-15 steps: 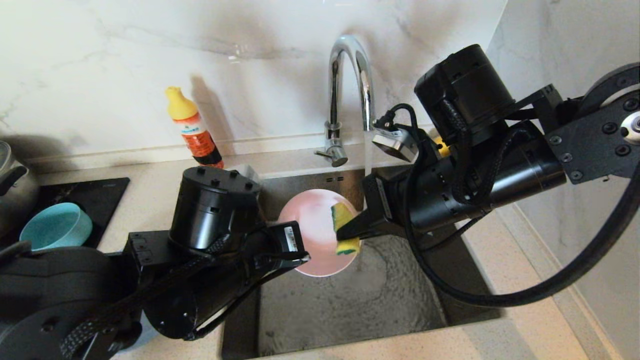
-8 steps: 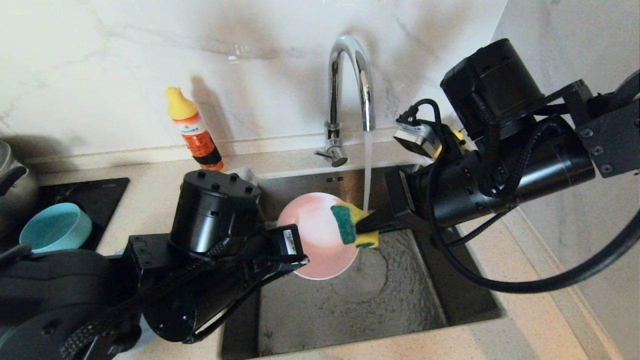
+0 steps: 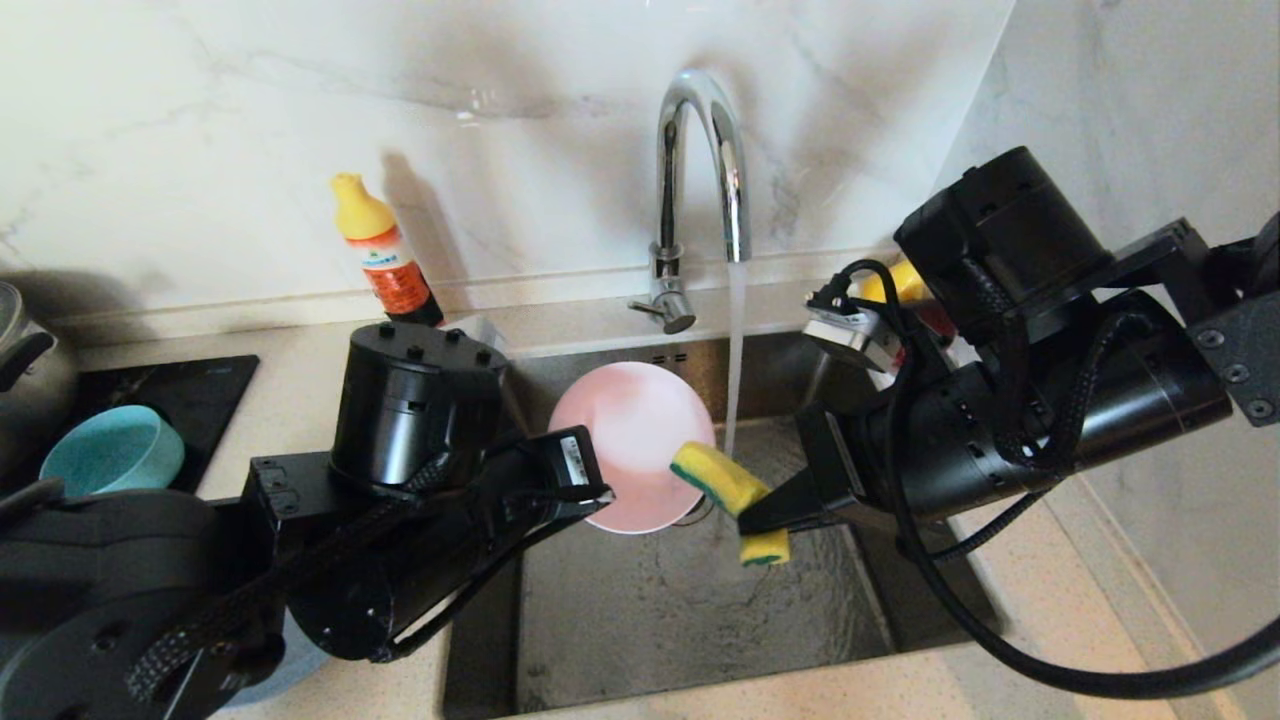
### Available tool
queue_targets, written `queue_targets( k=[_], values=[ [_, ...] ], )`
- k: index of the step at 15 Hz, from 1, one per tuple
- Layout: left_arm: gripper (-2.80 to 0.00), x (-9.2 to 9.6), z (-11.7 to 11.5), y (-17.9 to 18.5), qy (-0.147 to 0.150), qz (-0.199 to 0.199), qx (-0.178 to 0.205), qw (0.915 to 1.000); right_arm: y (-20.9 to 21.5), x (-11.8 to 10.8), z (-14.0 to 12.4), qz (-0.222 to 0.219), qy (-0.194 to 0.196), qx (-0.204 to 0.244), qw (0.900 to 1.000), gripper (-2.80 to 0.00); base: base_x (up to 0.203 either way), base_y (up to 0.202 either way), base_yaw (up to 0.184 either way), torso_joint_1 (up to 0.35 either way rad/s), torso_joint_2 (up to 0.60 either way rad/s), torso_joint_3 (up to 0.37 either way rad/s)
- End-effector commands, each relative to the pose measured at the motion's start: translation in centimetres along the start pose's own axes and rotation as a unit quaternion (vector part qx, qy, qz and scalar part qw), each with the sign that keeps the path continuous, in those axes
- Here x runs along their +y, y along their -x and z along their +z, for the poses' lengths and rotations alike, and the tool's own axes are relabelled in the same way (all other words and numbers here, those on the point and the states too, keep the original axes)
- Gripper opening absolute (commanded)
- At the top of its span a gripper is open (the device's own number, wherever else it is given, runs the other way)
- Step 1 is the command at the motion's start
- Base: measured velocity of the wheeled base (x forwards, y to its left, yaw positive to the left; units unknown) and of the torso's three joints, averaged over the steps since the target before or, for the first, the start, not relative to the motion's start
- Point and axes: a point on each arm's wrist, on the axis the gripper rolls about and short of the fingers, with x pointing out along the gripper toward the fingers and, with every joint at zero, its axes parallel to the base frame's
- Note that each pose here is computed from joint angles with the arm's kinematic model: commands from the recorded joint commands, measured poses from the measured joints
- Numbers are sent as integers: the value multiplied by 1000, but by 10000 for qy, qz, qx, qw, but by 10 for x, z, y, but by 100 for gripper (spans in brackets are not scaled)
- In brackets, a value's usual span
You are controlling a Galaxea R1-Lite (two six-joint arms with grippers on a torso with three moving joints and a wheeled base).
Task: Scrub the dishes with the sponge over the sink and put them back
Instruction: Wipe the bowl, then rinse the bowl
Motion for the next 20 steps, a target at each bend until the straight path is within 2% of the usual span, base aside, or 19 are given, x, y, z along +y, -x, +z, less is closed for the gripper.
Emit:
queue_targets(
  k=[1,6,9,14,20],
  values=[
    [-280,3,2,-8,46,96,-18,9999,12,1,-7,36,-1,-43,10000,-280,0,0,0,0,0,0],
    [-280,2,-7,-34,4,276,200,9994,82,6,-31,272,82,-738,9969,-280,0,0,0,0,0,0],
    [-280,-6,-5,-47,17,340,346,9988,121,-6,-46,97,-104,-1188,9928,-280,0,0,0,0,0,0],
    [-280,-18,5,-79,589,263,1133,9915,141,-30,-78,-180,-393,-1417,9890,-280,0,0,0,0,0,0],
    [-280,-32,15,-111,1031,297,1550,9821,149,-36,-86,-197,-557,-1557,9860,-280,0,0,0,0,0,0]
  ],
)
